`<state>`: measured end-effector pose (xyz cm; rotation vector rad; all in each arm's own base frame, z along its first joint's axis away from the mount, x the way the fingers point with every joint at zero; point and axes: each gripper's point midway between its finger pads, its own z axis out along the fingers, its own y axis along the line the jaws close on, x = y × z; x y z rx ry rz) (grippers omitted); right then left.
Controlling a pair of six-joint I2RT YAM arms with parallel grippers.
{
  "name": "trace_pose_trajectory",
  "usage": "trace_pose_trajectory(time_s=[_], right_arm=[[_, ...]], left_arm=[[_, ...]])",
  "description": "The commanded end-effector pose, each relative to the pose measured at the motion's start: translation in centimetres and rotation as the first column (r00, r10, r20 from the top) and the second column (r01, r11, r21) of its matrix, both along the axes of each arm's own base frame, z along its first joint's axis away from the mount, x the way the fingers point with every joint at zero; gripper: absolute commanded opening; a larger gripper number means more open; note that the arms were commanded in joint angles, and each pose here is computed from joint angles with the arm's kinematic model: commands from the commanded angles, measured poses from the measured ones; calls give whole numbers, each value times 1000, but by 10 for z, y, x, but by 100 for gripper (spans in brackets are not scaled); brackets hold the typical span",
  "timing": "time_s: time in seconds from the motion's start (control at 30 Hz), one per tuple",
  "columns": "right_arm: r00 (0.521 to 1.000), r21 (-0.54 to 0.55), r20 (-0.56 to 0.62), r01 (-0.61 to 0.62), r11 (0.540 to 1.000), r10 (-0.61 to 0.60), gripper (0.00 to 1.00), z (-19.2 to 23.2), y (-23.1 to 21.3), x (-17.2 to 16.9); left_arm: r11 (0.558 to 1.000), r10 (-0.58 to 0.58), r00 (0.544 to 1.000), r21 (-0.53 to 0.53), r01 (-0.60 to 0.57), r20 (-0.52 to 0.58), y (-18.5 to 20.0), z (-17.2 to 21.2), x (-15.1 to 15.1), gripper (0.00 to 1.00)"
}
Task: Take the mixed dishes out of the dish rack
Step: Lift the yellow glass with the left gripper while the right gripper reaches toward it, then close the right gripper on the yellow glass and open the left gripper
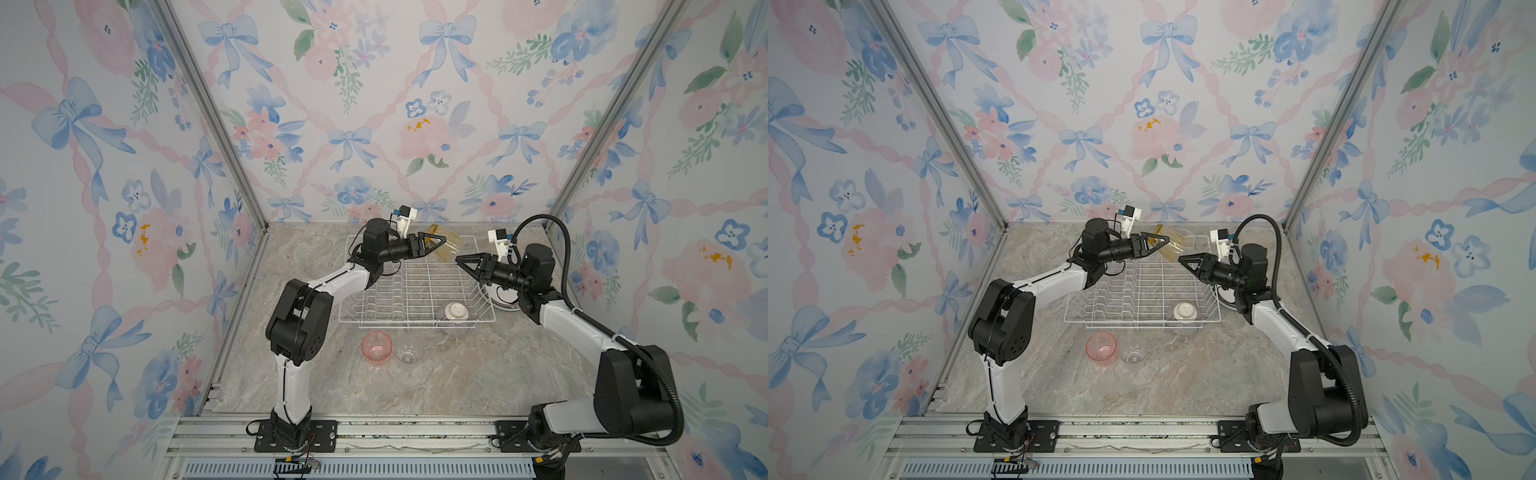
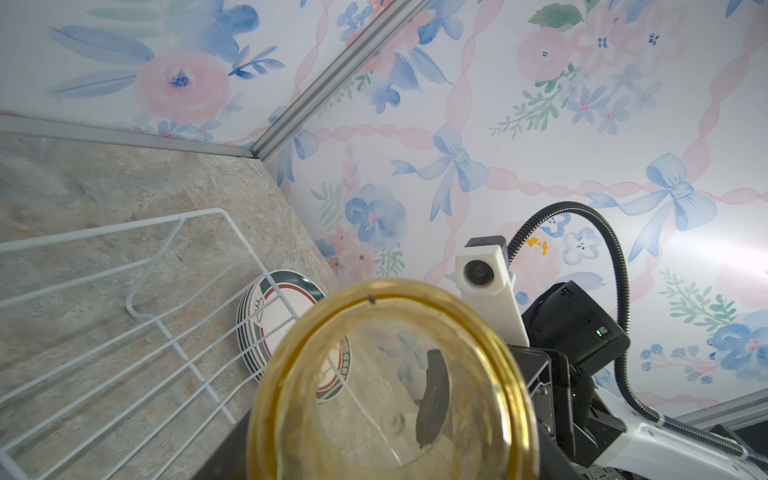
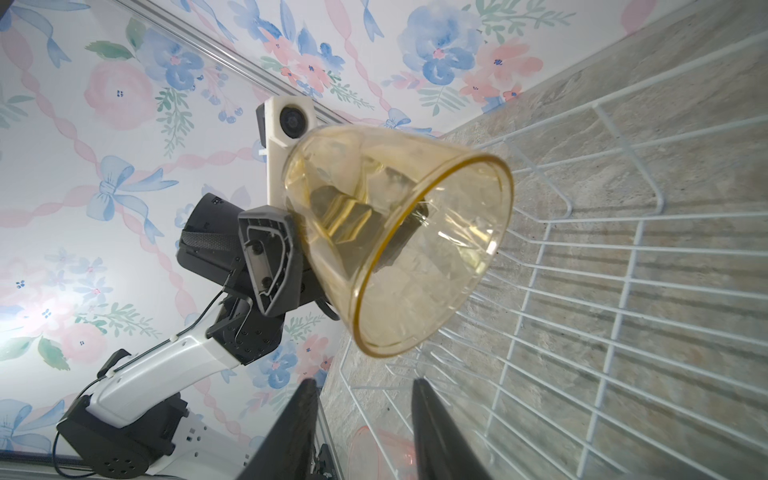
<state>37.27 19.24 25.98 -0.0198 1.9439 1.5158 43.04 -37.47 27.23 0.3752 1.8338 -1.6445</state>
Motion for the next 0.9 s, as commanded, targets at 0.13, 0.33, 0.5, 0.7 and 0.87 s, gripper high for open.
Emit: trace_pose_trajectory(time_s=[0.13,0.33,0.5,0.7,0.87], right_arm=[[993,55,111,-34,998,28,39,34,11,3],[988,27,149,-40,999,36,39,44,15,2],[981,34,191,-35,999,28,32,59,16,7],[975,44,220,-43,998,32,18,69,19,9],[972,57,234,-30,998,16,0,74,18,10]], left_arm=[[996,-62,998,-69,64,28,-12,15,-13,63],[992,-80,997,-92,82,25,-18,17,-17,63],[989,-99,995,-108,100,15,-24,16,-19,63],[979,-119,993,-168,118,7,-26,21,-22,62],[971,-133,991,-198,131,5,-27,24,-25,62]])
